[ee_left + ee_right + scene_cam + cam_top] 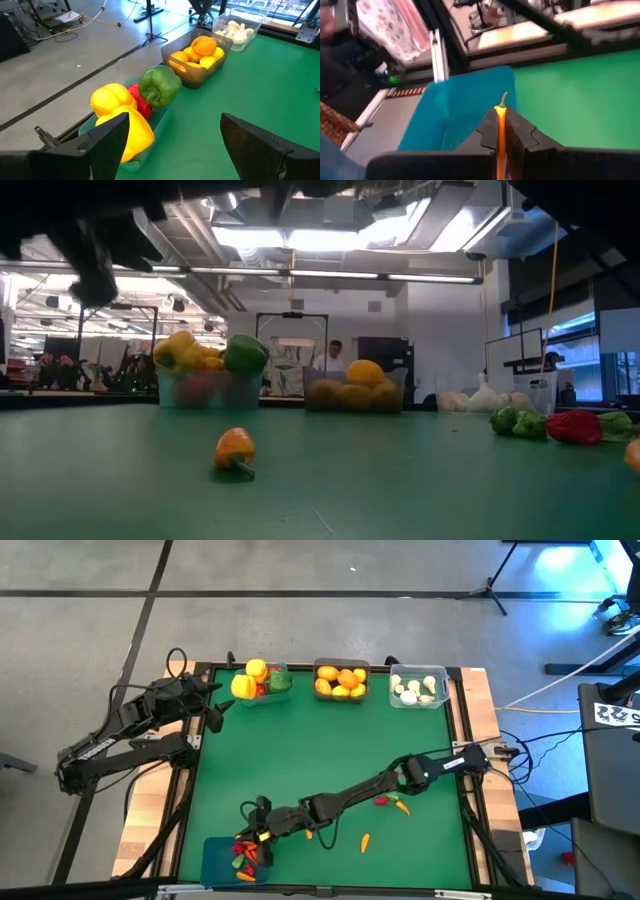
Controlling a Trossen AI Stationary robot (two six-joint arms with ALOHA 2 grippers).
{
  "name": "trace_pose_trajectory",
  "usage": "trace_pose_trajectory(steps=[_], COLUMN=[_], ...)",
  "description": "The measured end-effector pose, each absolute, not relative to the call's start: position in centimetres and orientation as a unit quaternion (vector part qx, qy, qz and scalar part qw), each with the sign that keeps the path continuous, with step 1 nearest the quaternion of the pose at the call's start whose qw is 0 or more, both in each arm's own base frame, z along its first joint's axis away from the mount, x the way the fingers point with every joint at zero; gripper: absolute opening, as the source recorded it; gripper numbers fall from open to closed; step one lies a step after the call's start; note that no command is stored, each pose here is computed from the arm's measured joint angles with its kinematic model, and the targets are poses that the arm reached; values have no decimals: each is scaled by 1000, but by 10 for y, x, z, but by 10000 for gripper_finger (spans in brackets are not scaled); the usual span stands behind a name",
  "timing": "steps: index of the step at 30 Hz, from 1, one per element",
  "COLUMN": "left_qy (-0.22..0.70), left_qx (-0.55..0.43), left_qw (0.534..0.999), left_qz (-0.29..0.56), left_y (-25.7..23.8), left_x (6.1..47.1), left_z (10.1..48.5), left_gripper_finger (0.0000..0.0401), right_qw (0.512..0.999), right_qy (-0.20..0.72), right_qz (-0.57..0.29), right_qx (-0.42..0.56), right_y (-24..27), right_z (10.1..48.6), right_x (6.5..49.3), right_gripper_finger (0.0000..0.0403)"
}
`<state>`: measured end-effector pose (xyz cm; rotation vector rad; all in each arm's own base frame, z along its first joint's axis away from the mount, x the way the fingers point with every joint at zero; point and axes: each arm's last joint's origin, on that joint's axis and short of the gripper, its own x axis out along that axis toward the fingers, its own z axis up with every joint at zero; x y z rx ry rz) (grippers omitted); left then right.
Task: Sort produce into baskets
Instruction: Put the yellow chili pepper into the dark blue bin
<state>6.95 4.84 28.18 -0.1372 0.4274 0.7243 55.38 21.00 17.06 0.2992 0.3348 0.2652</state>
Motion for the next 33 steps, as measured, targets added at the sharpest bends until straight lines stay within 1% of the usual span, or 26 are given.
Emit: trace_pose_trajectory(steps=[2,5,8,11,17,19,21,24,28,33], left_qy=[207,207,207,207,207,207,207,207,207,207], left_qx=[-66,-66,-66,-67,-67,-67,-67,-66,-66,-66], left_qw=[911,911,911,911,911,911,911,911,911,911], left_qz=[351,351,351,351,351,351,351,351,351,351], left_y=[48,48,48,48,48,48,48,48,48,48], left_x=[70,70,70,70,70,70,70,70,69,69], left_z=[282,282,282,282,282,282,282,282,282,282], left_gripper_finger=[308,308,308,308,308,308,308,308,308,308], right_qw=[965,964,965,965,965,963,961,964,964,939], right_qy=[173,173,182,179,183,185,191,194,221,328], right_qz=[133,138,132,132,129,126,114,94,64,50], right_qx=[148,145,138,138,140,152,163,158,131,88], right_y=[215,220,223,222,221,221,219,213,206,210], right_z=[164,165,163,163,163,165,170,194,234,257], right_x=[553,551,549,549,549,549,548,543,527,493], right_gripper_finger=[11,14,30,67,160,182,195,198,186,173])
